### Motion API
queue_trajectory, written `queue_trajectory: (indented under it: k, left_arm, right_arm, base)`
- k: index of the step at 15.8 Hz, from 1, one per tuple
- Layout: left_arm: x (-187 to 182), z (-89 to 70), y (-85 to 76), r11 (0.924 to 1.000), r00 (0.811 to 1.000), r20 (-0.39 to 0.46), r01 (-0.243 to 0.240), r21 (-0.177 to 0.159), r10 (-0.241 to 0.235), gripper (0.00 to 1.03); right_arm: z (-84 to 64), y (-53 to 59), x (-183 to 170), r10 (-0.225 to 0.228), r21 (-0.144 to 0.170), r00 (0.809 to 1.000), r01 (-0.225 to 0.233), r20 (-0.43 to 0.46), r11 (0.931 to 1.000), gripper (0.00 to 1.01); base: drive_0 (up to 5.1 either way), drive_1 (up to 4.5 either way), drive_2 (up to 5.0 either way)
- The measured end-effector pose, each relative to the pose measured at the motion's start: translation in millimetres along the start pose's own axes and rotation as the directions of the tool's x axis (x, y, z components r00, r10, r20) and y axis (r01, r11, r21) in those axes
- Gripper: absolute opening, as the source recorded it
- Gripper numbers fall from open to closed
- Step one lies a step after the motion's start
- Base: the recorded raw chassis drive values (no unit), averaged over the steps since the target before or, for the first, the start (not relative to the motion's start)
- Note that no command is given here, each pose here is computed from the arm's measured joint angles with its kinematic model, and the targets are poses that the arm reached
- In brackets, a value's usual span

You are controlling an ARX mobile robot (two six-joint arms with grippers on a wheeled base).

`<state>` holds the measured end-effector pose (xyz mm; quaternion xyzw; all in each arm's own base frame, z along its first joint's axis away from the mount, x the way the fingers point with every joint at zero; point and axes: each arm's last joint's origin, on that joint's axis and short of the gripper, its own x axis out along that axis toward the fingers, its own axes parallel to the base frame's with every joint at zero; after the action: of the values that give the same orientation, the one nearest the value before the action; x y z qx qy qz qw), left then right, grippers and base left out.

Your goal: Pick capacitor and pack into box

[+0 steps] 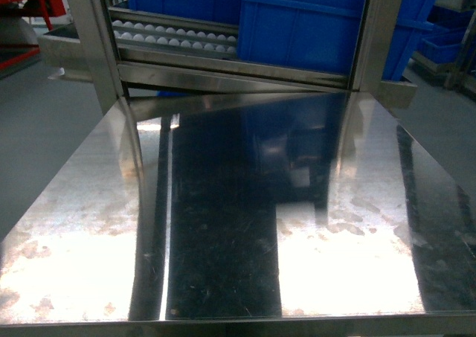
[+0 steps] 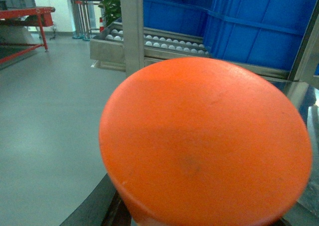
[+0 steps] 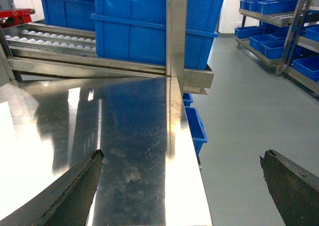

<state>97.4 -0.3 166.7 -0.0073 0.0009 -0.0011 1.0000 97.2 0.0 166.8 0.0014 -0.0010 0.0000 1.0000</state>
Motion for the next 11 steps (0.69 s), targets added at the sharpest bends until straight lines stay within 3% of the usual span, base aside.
queue_trajectory:
  k: [11]
  left_arm:
    - [0.0,0.0,0.0,1.0,1.0,0.0,0.0,0.005,0.0,0.45]
  right_arm:
    - [0.0,0.0,0.0,0.0,-0.001,1.0,0.0,0.0,1.0,0.98]
  base:
    - [0.0,0.0,0.0]
